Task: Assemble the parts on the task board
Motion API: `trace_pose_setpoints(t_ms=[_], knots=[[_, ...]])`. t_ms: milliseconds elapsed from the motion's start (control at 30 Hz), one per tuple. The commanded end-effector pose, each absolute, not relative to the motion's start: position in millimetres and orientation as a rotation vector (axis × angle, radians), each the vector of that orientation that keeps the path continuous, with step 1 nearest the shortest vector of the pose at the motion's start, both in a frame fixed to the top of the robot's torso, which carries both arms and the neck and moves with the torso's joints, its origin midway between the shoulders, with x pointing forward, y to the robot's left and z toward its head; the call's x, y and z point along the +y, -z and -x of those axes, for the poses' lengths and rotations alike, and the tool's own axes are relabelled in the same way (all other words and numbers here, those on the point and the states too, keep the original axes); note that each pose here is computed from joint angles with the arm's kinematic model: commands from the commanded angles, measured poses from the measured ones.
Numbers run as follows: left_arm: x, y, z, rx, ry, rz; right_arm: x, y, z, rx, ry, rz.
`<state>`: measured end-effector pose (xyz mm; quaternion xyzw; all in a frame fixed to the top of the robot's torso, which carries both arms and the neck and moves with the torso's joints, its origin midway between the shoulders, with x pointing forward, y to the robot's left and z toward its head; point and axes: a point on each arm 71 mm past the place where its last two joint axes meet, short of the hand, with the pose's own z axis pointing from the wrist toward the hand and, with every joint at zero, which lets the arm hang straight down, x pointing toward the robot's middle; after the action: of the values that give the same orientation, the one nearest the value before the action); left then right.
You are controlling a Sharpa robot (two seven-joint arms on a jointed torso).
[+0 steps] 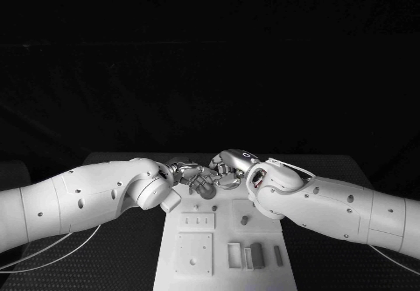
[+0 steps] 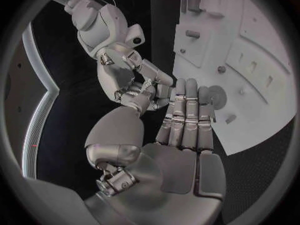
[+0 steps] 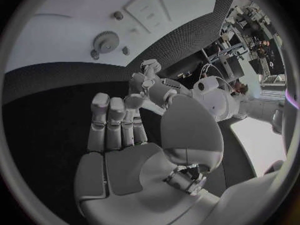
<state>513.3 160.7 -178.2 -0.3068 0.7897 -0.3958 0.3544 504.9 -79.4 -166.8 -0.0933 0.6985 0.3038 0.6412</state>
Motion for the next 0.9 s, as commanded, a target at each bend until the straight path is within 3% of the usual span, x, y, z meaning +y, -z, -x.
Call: trace_pose_setpoints(t_ms=[33,900], knots=[[149.3,172.1,-511.6,2.047,1.1,0.765,-71.6,170.9,-499.1,1.61,-0.721,0.242],[150.5,173.2,-512.7,2.054,1.089,0.779,-74.6,174.1,-501.7,1.624,-0.704,0.237]])
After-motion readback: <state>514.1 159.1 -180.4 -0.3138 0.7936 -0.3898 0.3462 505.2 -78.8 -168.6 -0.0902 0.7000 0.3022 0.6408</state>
